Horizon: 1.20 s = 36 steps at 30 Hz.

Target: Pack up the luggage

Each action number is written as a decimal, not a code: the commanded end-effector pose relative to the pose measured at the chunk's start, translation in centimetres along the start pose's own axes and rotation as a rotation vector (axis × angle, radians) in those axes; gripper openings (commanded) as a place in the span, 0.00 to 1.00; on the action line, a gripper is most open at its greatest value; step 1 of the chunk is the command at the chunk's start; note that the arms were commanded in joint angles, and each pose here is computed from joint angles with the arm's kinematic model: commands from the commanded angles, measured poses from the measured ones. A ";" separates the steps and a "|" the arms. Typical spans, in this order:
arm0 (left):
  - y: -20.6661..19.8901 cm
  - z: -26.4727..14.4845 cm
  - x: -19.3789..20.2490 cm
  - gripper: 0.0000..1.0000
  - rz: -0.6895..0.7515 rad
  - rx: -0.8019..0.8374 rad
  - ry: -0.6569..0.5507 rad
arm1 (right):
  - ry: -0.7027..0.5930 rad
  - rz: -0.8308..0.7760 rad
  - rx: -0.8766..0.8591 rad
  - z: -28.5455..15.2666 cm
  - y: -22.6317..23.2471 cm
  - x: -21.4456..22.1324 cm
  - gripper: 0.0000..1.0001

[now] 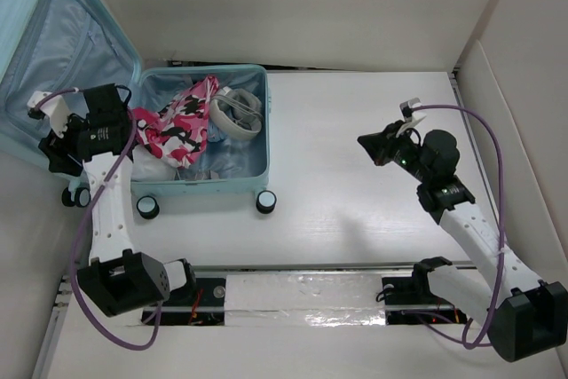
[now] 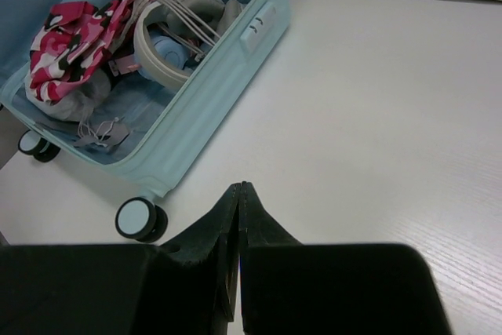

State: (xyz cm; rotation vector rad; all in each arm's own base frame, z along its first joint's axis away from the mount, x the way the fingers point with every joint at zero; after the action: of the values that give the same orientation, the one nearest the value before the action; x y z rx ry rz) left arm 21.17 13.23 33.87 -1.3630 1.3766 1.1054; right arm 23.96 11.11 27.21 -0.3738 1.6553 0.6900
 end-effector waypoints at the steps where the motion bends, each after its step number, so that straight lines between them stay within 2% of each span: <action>1: -0.1 0.5 -2.6 0.47 -0.118 -0.026 -0.030 | -0.059 -0.054 -0.017 0.0 0.6 -2.3 0.06; 4: -1.3 1.1 -2.8 0.47 -0.041 -0.037 -0.041 | -0.039 -0.062 -0.022 0.2 0.9 -2.1 0.06; 11: -2.1 1.1 -3.7 0.42 -0.056 -0.015 -0.042 | -0.044 -0.069 0.010 0.1 0.7 -2.3 0.06; 15: -2.9 1.1 -3.8 0.26 -0.059 0.011 -0.026 | -0.039 -0.067 0.037 0.1 0.5 -2.2 0.06; 21: -2.4 1.0 -3.9 0.10 -0.077 0.032 -0.008 | -0.009 -0.063 0.080 0.5 -0.1 -1.8 0.06; 22: -2.5 0.9 -3.7 0.00 -0.077 0.055 0.008 | -0.007 -0.062 0.085 0.5 -0.2 -1.8 0.06; 24: -2.5 0.8 -3.3 0.00 -0.084 0.081 0.024 | 0.000 -0.059 0.104 0.6 -0.4 -1.6 0.06; 27: -2.6 -0.9 -3.2 0.00 -0.096 0.209 0.041 | 0.025 -0.046 0.118 1.1 -0.8 -1.1 0.06; 30: -2.3 -5.7 -4.9 0.00 -0.162 0.450 0.005 | 0.043 -0.038 0.131 1.5 -1.4 -0.8 0.05; 31: -2.6 -8.5 -4.8 0.00 -0.152 0.594 0.006 | 0.048 -0.035 0.128 1.7 -1.4 -0.8 0.05; 34: -1.7 -12.8 -5.8 0.00 -0.217 0.846 -0.035 | 0.065 -0.027 0.124 1.9 -1.5 -0.5 0.06; 36: -1.7 -15.2 -5.8 0.00 -0.223 0.990 -0.017 | 0.077 -0.025 0.130 1.9 -1.5 -0.3 0.06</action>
State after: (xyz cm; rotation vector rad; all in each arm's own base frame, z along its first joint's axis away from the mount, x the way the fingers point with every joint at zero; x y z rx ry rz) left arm 22.41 2.80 39.28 -0.8765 1.5118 0.5122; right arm 25.92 11.05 24.86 -0.3244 1.8170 0.5683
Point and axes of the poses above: each gripper's point midway between its finger pads, its own z axis out along the fingers, its own y axis along the line the jaws close on, x = y × z, the point moved 9 cm from there along -z, back along the fingers, and after that the axes turned 5 degrees about -z, right-handed, at the moved point
